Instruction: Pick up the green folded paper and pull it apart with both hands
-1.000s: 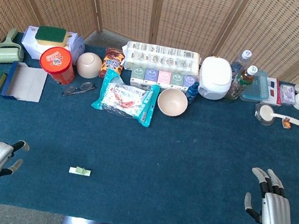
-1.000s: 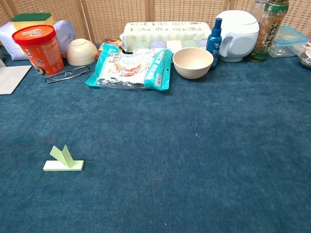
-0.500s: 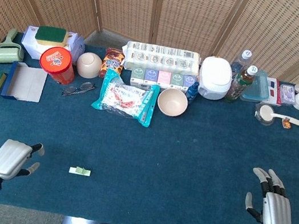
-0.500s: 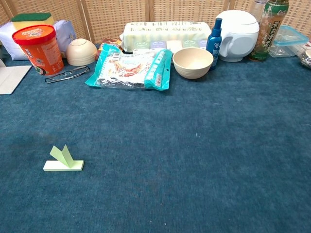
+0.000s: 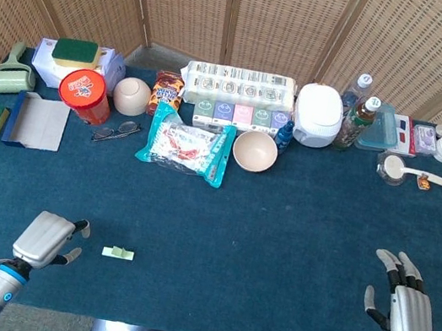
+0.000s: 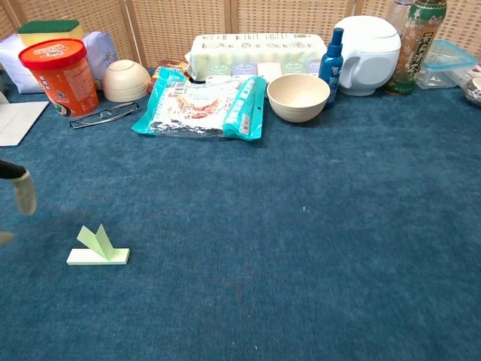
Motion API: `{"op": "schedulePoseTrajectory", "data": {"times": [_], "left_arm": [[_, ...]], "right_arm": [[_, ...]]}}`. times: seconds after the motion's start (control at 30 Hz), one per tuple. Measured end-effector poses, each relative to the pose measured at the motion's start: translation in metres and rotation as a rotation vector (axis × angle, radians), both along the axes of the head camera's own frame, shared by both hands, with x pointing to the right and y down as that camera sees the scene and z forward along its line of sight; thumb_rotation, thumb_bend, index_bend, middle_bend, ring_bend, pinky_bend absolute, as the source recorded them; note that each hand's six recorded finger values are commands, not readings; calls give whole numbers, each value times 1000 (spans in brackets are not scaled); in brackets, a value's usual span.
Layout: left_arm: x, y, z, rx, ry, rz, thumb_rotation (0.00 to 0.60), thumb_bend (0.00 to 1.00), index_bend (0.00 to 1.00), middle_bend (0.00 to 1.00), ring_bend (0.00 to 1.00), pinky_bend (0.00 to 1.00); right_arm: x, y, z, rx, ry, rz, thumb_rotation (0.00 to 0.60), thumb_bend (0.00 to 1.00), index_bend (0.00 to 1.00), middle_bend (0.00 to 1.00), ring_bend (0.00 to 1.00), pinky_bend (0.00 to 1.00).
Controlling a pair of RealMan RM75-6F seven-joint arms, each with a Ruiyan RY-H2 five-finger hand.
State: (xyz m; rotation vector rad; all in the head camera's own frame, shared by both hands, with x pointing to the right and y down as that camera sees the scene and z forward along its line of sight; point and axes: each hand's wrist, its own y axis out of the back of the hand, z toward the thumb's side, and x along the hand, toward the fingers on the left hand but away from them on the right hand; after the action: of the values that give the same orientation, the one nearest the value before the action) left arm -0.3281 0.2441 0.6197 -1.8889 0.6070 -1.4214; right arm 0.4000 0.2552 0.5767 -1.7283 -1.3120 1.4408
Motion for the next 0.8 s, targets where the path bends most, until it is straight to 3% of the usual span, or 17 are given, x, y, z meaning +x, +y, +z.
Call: {"op": "schedulePoseTrajectory", "data": {"times": [0.8], "left_arm": [[38,9,37,-53,-10,61,600,274,447,1000,1000,1000]], "right_arm": [[5,3,-1,-8,12,14,600,531,135,202,61,114]]}}
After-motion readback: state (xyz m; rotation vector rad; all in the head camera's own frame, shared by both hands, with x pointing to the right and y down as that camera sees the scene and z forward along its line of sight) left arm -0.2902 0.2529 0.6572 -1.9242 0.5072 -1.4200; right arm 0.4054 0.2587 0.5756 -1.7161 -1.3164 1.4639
